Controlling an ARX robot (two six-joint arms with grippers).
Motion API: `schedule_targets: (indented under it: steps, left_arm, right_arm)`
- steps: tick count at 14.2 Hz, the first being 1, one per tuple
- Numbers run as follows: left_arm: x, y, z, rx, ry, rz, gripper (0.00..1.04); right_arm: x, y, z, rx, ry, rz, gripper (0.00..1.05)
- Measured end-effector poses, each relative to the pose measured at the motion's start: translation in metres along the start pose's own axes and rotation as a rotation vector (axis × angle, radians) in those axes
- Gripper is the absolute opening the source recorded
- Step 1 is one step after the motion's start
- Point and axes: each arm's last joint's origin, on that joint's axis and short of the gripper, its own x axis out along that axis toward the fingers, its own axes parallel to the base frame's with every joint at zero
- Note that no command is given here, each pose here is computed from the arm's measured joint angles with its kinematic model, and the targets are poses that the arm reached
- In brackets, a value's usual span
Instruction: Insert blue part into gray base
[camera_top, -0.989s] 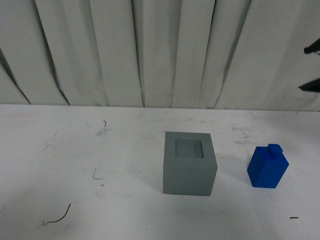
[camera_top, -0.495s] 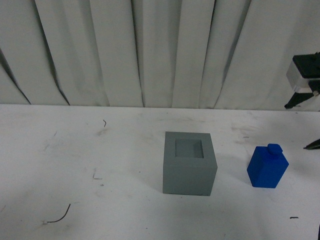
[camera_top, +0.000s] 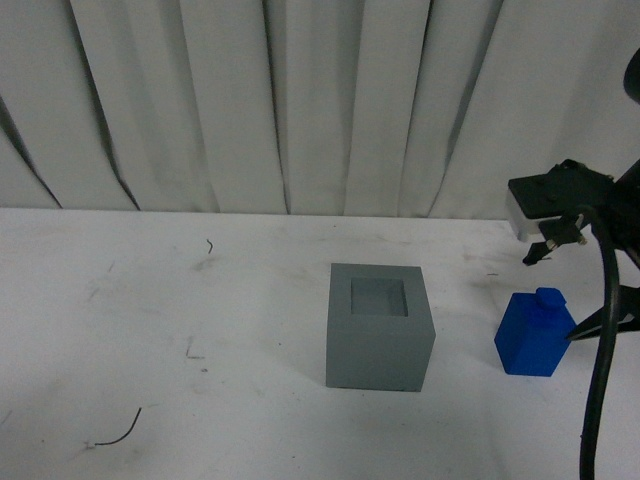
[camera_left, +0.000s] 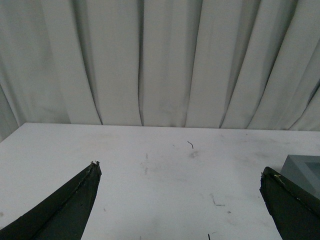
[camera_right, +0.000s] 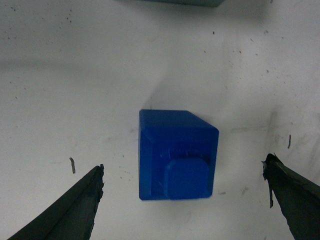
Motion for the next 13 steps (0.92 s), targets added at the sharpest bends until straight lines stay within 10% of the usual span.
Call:
schedule_targets:
  steps: [13]
  left_arm:
    - [0.0,0.0,0.0,0.0,0.0,0.0,0.98]
  right_arm:
    - [0.036,-0.001,0.005,0.041,0.069,0.054,0.98]
